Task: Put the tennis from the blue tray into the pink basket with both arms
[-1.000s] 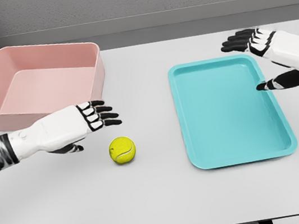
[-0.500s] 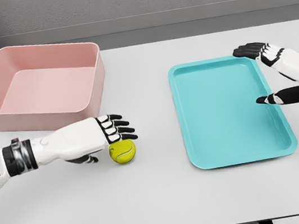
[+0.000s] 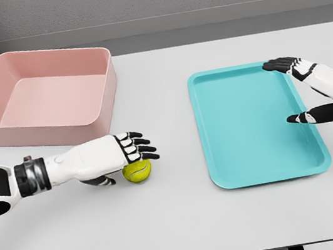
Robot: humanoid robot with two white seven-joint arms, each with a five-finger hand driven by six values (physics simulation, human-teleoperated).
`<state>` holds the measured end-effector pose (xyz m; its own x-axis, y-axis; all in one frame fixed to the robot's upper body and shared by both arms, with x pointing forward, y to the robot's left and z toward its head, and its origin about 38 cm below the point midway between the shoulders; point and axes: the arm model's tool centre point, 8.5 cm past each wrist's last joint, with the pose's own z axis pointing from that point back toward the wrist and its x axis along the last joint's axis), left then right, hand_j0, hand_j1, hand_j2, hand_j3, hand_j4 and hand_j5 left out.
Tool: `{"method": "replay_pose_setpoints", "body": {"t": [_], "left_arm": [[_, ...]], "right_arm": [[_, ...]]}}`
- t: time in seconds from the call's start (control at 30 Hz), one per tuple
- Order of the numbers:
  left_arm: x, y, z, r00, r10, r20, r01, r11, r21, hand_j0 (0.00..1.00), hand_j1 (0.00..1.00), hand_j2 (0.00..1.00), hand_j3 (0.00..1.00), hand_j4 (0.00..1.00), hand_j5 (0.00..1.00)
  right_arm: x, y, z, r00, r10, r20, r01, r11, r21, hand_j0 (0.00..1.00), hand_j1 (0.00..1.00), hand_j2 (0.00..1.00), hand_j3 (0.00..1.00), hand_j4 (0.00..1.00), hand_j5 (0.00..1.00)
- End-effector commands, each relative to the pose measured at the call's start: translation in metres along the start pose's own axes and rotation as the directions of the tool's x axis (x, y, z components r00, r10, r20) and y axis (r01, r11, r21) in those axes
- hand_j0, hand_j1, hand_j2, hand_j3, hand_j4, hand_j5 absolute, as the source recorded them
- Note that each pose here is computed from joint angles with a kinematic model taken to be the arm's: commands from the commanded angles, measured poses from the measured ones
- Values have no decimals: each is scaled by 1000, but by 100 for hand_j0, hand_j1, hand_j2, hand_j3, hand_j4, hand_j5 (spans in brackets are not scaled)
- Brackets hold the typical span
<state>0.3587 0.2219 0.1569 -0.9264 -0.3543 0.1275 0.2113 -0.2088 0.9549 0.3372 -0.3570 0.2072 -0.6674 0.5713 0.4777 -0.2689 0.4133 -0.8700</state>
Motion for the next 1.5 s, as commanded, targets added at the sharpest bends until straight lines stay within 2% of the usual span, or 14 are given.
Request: {"method": "replay_pose_setpoints", "body": {"t": [0.0,0.17,0.33,0.53,0.6,0.67,0.93,1.2,1.47], "left_arm": [[0,-1,-4,1000,12,4,-12,1000,7,100,100,100,100,100,100],[0,-1,-8,1000,12,8,-13,1000,11,100,100,100,100,100,100],[-4,-10,-11,999,34,0,-34,999,-2,100,100,100,100,100,100],[-5,-12,-13,999,39,-1,-39,999,-7,100,100,100,100,100,100],[-6,-11,-14,1000,31,0,-31,999,-11,91,91,91,91,91,91],[-6,-13,-14,1000,31,0,-31,999,-40,81,81,81,81,81,81],[-3,-16,-16,999,35,8,-35,998,-54,78,78,78,78,78,78],[-4,-18,-15,999,39,5,-38,996,-81,57,57,57,57,57,57],[-5,-13,-15,999,34,6,-34,997,-73,56,56,56,56,56,56]], "right_arm": [[-1,0,1,1000,-10,-2,10,1000,-5,100,100,100,100,100,100],[-2,0,1,1000,-10,-4,10,1000,-6,100,100,100,100,100,100],[-2,0,1,1000,-10,-3,10,1000,-5,100,100,100,100,100,100],[-1,-1,1,1000,-10,-2,10,1000,-7,100,100,100,100,100,100],[-1,0,0,1000,-12,-1,12,1000,-7,100,100,100,100,100,100],[-1,0,1,1000,-11,-1,11,1000,-6,100,100,100,100,100,100],[-2,0,1,1000,-12,-5,12,1000,-7,100,100,100,100,100,100],[-2,0,2,1000,-13,-7,13,1000,-6,100,100,100,100,100,100],[-2,0,2,1000,-13,-7,13,1000,-6,100,100,100,100,100,100]]}}
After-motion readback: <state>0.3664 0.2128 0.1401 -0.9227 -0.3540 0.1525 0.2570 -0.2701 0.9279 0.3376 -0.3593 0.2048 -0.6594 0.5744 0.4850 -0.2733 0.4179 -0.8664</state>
